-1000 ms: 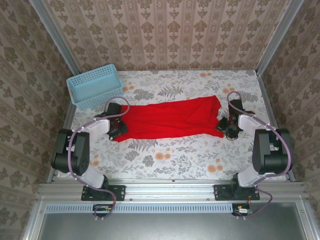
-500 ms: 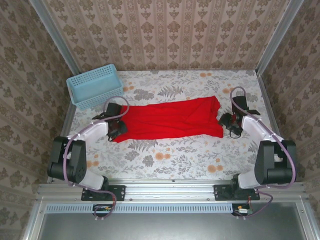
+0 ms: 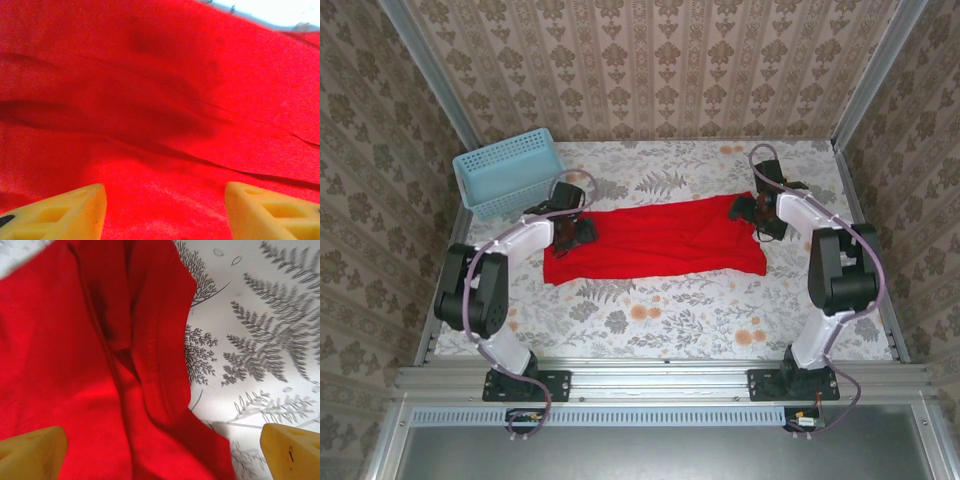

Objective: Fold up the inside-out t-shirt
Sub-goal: Fold the T-shirt at the center of the table.

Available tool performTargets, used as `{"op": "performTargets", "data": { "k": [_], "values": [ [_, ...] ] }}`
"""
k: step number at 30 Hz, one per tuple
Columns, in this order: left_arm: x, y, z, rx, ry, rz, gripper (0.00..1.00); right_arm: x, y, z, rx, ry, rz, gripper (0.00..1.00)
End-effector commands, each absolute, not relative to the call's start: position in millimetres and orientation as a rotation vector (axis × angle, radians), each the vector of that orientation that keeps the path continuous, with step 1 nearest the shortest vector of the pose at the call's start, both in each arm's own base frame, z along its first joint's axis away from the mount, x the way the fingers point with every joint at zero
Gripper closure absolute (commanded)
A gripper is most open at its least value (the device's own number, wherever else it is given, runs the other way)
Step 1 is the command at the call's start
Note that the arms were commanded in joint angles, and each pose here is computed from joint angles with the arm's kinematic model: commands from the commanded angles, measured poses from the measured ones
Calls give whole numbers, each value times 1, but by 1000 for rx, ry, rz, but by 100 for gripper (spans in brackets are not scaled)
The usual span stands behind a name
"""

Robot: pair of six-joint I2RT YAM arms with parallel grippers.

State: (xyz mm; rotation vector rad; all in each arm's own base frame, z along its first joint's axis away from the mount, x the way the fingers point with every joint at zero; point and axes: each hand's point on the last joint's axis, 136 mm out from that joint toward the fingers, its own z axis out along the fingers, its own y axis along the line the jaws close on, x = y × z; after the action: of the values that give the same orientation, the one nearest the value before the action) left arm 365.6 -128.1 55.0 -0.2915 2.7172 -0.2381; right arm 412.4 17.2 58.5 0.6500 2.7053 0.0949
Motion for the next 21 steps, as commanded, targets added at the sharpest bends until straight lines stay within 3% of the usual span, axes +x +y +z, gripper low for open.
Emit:
{"op": "performTargets", "data": {
  "k": [1,8,21],
  "values": [
    [371,-127,46,-292,2749,-277,35,418,22,48,629,2755,75,0],
    [356,-109,15,-370,2812,-251,35,422,41,27,592,2817,75,1],
    [335,-94,-5,-437,2836,-241,34,408,63,8,566,2889,96,24]
  ]
}}
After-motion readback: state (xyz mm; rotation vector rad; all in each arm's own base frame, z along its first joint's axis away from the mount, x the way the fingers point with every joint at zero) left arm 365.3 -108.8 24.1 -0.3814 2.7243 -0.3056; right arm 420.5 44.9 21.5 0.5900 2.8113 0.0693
